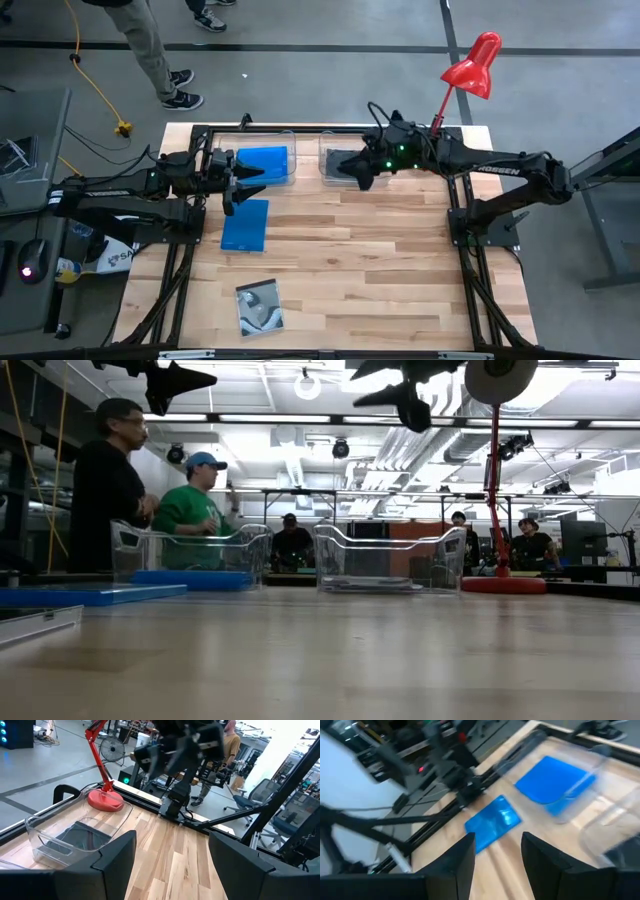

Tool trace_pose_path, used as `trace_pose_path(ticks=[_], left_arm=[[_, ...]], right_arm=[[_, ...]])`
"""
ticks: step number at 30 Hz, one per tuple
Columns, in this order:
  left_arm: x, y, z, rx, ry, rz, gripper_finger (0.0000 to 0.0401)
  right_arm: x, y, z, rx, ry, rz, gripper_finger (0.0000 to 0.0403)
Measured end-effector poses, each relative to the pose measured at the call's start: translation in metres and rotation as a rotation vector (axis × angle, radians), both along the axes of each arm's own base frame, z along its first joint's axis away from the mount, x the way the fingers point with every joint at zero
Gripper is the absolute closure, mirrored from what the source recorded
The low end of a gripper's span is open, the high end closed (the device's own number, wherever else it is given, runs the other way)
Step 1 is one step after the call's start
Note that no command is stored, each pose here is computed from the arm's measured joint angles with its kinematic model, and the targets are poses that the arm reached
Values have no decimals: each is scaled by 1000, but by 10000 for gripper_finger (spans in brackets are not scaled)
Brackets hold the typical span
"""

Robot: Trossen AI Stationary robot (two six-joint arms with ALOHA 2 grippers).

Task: Pick & place jewel cases by type
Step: Put the blue CD case into the left transparent bin

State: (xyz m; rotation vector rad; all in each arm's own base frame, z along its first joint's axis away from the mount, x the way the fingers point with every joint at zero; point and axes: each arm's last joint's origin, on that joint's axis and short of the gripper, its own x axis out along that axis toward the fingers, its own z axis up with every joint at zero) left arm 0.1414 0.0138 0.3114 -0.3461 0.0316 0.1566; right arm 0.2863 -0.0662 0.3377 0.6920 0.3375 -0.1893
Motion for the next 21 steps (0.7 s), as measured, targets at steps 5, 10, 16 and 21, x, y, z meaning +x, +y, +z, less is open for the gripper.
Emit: trace_pose_path(ticks=[5, 10, 16, 21], left_arm=[[0, 0, 0, 0, 0, 0, 153], [0, 0, 0, 0, 2, -7, 153], [0, 0, 0, 6, 4, -10, 153], [0, 0, -1, 7, 10, -10, 153]], right_arm=[[5, 23, 2, -17, -21, 63, 260], [8, 45, 4, -56, -36, 109, 261], [9, 70, 3, -99, -31, 124, 261], [8, 90, 3, -143, -29, 97, 261]])
